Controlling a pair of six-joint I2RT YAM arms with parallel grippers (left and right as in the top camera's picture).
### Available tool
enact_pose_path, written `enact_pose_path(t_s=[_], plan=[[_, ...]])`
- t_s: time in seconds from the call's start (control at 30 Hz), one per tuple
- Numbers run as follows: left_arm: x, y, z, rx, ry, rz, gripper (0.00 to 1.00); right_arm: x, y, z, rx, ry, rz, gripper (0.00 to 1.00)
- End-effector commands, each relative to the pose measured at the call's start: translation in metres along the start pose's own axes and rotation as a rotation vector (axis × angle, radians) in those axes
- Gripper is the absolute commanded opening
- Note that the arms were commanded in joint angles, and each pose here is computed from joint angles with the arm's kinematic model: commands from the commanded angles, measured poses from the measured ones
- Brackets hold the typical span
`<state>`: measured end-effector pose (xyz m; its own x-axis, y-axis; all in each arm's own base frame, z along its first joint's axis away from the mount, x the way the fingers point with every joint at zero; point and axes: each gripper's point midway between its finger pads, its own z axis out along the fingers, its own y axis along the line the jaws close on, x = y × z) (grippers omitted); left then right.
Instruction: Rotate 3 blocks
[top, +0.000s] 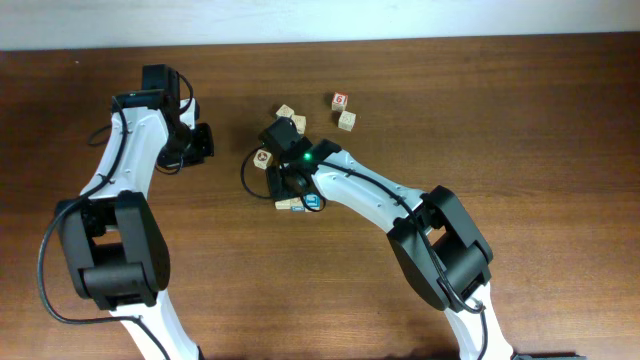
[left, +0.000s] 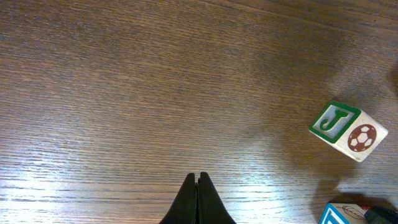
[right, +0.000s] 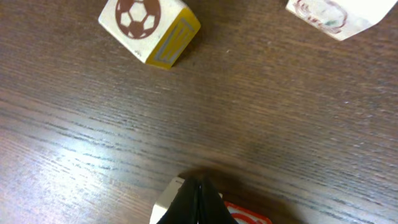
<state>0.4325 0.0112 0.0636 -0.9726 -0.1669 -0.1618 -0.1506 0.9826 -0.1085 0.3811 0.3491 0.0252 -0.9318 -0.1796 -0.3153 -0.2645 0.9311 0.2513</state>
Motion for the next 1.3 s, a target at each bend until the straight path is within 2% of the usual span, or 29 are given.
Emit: enact_pose_path(t_s=[0.0,0.17,0.2,0.23,0.3,0.33,0.37,0.47,0.53,0.6,0.67,0.77,0.93,1.03,1.27], plan=[[-0.007,0.001,-0.011,-0.007,-0.034,-0.012,0.00,0.003,0.004,0.005,-0.027,0.024,0.011,0.04],[-0.007,0.001,-0.011,-0.007,-0.034,-0.012,0.00,0.005,0.003,0.005,-0.022,0.031,0.008,0.04],[-0.008,0.001,-0.011,-0.007,-0.034,-0.012,0.00,0.000,0.003,0.004,-0.029,0.016,-0.019,0.04],[-0.011,0.001,-0.012,-0.007,-0.046,-0.011,0.00,-0.022,0.002,-0.012,-0.046,-0.040,-0.036,0.04],[-0.023,0.000,-0.029,0.004,-0.082,-0.015,0.00,-0.061,-0.004,-0.061,-0.075,-0.122,-0.025,0.04],[-0.030,-0.003,-0.053,0.007,-0.109,-0.012,0.00,-0.078,-0.008,-0.110,-0.121,-0.142,-0.035,0.04],[-0.032,-0.006,-0.083,0.011,-0.146,-0.009,0.00,-0.081,-0.020,-0.164,-0.177,-0.136,-0.032,0.04],[-0.013,-0.027,-0.129,0.120,-0.174,0.012,0.00,-0.057,-0.060,-0.224,-0.229,-0.075,-0.012,0.04],[0.016,-0.046,-0.119,0.242,-0.058,0.062,0.00,-0.035,-0.077,-0.211,-0.257,0.024,0.018,0.04],[0.043,-0.053,-0.081,0.300,0.038,0.049,0.00,-0.014,-0.082,-0.177,-0.281,0.085,0.039,0.04],[0.067,-0.065,-0.031,0.348,0.076,0.073,0.00,0.007,-0.089,-0.134,-0.314,0.115,0.096,0.04],[0.095,-0.087,0.009,0.441,0.093,0.101,0.00,0.035,-0.104,-0.084,-0.315,0.109,0.158,0.04],[0.096,-0.103,0.034,0.461,0.022,0.115,0.00,0.043,-0.102,-0.056,-0.387,0.076,0.170,0.04],[0.091,-0.118,0.039,0.408,-0.021,0.127,0.00,0.042,-0.104,-0.054,-0.379,0.071,0.169,0.04],[0.094,-0.120,0.042,0.361,-0.014,0.112,0.00,0.044,-0.106,-0.051,-0.367,0.079,0.177,0.04]])
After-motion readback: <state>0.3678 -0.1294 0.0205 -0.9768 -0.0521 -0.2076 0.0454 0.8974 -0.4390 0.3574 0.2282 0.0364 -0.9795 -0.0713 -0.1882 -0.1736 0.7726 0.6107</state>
